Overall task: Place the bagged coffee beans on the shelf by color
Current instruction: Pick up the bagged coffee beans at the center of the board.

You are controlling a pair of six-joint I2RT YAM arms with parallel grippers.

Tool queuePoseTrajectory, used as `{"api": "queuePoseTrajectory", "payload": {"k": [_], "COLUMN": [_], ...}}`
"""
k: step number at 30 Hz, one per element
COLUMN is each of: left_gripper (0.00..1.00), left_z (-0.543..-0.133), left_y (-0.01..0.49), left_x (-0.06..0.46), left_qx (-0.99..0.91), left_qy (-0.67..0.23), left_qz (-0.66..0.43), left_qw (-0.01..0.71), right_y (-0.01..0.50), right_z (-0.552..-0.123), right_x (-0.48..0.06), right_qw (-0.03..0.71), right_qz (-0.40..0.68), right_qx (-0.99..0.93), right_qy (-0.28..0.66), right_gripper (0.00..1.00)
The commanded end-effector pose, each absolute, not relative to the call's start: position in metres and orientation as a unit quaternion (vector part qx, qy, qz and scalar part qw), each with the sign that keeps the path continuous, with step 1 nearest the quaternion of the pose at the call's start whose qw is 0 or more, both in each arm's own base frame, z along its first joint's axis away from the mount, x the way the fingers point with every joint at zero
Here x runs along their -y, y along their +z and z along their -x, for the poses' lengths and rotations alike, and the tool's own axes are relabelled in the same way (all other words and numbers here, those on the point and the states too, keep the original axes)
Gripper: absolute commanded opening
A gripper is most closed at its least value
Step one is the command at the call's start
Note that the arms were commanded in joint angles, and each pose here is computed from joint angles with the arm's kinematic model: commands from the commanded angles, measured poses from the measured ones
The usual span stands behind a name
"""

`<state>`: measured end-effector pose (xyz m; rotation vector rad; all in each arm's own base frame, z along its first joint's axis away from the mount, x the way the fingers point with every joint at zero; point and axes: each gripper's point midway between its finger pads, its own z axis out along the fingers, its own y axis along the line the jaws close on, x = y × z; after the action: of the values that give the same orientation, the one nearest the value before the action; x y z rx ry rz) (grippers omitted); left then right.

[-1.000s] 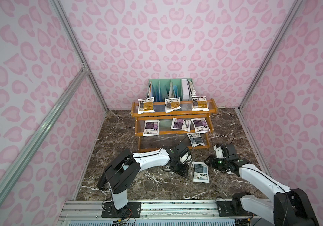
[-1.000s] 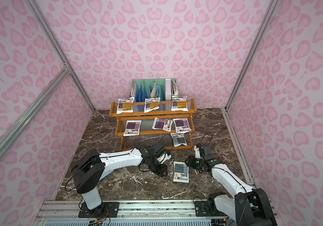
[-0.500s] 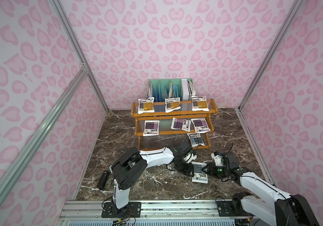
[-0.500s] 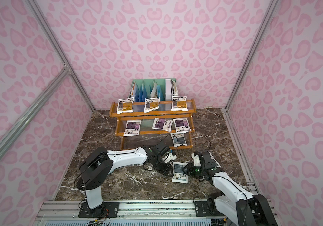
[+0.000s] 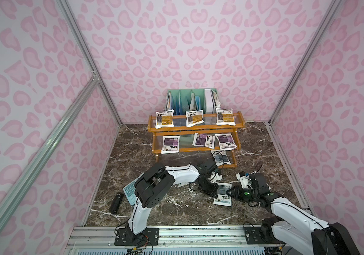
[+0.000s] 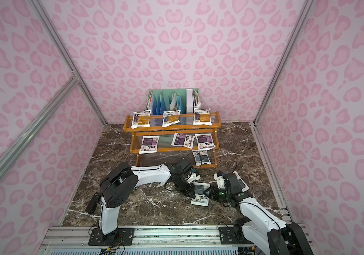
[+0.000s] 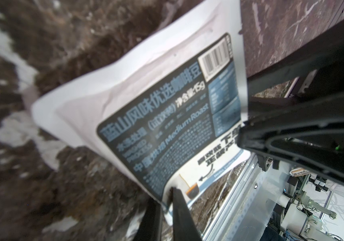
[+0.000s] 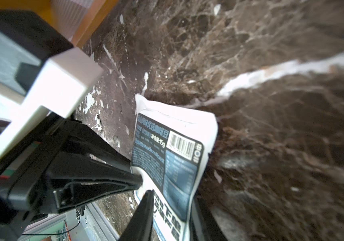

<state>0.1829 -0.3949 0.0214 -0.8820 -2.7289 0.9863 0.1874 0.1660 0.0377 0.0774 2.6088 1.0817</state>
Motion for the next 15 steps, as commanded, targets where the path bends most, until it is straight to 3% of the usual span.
{"api": "queuePoseTrajectory", "payload": {"k": [1,4,8,12,15], "left_gripper": [0.06,0.0,0.03,0.4,0.54], "left_z": [-0.187,-0.189,-0.195,-0.213,-0.226], "left_y": [0.026,0.027,0.033,0.046,0.06], "left_x": [0.397,0.393,0.385,0.364,0.349], "left_qx": [0.895,0.898,0.905,0.913,0.9], "left_qy": [0.334,0.331,0.321,0.353,0.411], "left_qz": [0.293,0.29,0.281,0.207,0.145], "left_qw": [0.04,0.034,0.012,-0.005,-0.026], "right_y": [0.047,0.045,0.048,0.064,0.085], "right_z": [-0.194,-0.194,-0.199,-0.203,-0.205], "right_x": [-0.176,-0.179,-0.177,-0.177,-0.182], "right_qw": [0.171,0.166,0.177,0.208,0.234], "right_qz": [-0.012,-0.008,-0.008,0.002,0.018], "right_qx": [-0.901,-0.903,-0.906,-0.897,-0.88], "right_qy": [0.398,0.397,0.384,0.39,0.413], "right_gripper": [0.33,0.27,0.03,0.0,0.0]}}
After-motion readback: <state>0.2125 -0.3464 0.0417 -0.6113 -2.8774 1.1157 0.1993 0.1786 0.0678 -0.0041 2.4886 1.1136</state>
